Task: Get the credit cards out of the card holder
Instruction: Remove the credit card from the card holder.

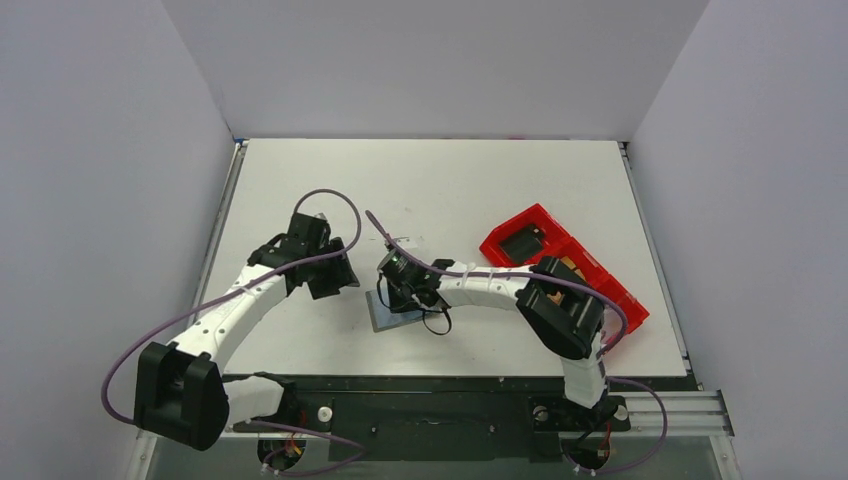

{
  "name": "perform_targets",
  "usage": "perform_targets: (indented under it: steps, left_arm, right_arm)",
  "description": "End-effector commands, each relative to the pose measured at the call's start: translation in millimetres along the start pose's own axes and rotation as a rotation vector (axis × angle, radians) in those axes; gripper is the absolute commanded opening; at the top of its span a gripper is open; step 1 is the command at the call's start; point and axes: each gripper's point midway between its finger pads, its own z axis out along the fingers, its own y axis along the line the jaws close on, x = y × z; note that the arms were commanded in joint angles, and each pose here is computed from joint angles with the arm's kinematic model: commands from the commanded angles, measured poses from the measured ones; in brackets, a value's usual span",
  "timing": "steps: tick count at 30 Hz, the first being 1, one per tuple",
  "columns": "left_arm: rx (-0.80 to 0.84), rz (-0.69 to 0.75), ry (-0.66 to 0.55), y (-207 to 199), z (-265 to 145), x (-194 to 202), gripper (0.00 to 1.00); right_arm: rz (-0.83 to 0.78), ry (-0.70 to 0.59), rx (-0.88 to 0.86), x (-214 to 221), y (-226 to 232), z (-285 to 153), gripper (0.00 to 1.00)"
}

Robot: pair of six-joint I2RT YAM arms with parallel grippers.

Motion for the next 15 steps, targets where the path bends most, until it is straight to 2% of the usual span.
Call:
perform_targets:
  steps: [1,7,15]
  left_arm:
    - [0.085,0.058,0.028,-20.7,8.4,5.9,0.5]
    - [0.138,0.118,0.097,-44.2,20.0,27.2,0.5]
    - [0.196,0.116,0.176,-60.6,38.1,46.4,0.49]
  right_arm:
    - [0.098,0.083,-0.08,20.2,-8.8,-1.3,0.0]
    - [0.215,0.06,-0.195,14.2,-12.2,-11.1,0.0]
    - [0.316,0.019,-0.321,2.6,-9.0,-22.0,0.0]
